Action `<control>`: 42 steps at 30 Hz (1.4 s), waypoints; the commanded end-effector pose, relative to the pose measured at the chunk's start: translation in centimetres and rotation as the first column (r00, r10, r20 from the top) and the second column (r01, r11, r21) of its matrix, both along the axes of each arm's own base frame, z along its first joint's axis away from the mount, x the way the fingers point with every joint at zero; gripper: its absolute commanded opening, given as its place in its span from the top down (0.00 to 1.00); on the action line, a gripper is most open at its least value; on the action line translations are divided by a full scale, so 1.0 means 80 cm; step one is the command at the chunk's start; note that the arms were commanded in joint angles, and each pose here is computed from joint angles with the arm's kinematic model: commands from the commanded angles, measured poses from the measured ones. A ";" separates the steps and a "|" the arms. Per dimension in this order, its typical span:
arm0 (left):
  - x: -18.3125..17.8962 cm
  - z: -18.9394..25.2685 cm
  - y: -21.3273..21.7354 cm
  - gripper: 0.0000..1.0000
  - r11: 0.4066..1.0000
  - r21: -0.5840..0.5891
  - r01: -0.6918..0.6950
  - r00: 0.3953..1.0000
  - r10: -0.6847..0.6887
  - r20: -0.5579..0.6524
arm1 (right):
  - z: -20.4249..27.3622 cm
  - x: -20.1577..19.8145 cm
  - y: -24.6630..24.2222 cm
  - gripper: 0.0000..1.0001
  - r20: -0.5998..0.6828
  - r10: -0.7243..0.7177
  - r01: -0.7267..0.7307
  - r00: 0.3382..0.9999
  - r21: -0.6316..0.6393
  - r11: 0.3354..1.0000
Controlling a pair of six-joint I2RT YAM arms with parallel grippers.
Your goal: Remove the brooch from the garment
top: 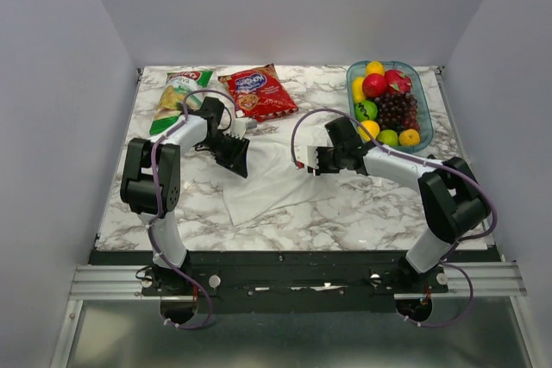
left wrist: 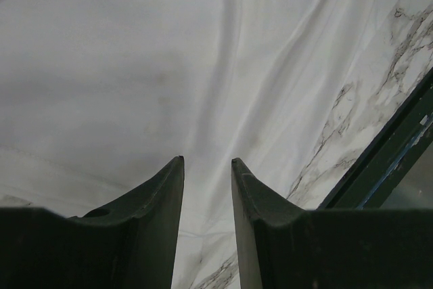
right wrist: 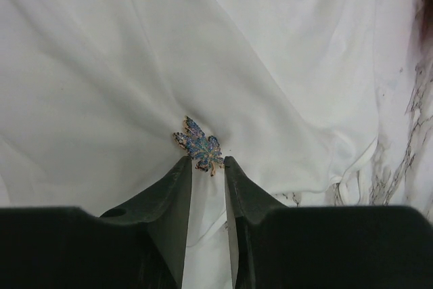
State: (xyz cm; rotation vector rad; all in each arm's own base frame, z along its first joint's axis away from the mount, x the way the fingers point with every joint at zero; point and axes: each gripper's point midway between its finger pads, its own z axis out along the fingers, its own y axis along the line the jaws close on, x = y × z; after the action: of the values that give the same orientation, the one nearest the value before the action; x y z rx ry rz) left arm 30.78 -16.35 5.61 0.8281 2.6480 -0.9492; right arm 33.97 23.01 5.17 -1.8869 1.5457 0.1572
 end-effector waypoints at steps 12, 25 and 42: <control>0.005 0.007 -0.008 0.58 0.999 -0.042 -0.001 1.000 0.001 -0.005 | -0.001 0.011 0.011 0.66 -0.011 0.007 -0.007 1.000 -0.008 1.000; 0.008 0.009 -0.018 0.57 0.998 -0.067 0.011 1.000 -0.011 -0.004 | -0.009 -0.004 0.024 0.79 -0.125 0.055 -0.055 0.991 0.007 0.998; 0.008 0.037 -0.050 0.58 0.971 -0.234 0.049 0.989 -0.015 0.148 | 0.027 -0.031 0.014 0.93 -0.432 -0.208 0.182 0.877 -0.101 0.978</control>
State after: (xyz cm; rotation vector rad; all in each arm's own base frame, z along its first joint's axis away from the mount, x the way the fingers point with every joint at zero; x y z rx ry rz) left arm 31.53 -18.82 6.69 0.8285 2.5077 -1.0828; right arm 33.46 25.15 7.18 -1.8456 1.8226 0.4328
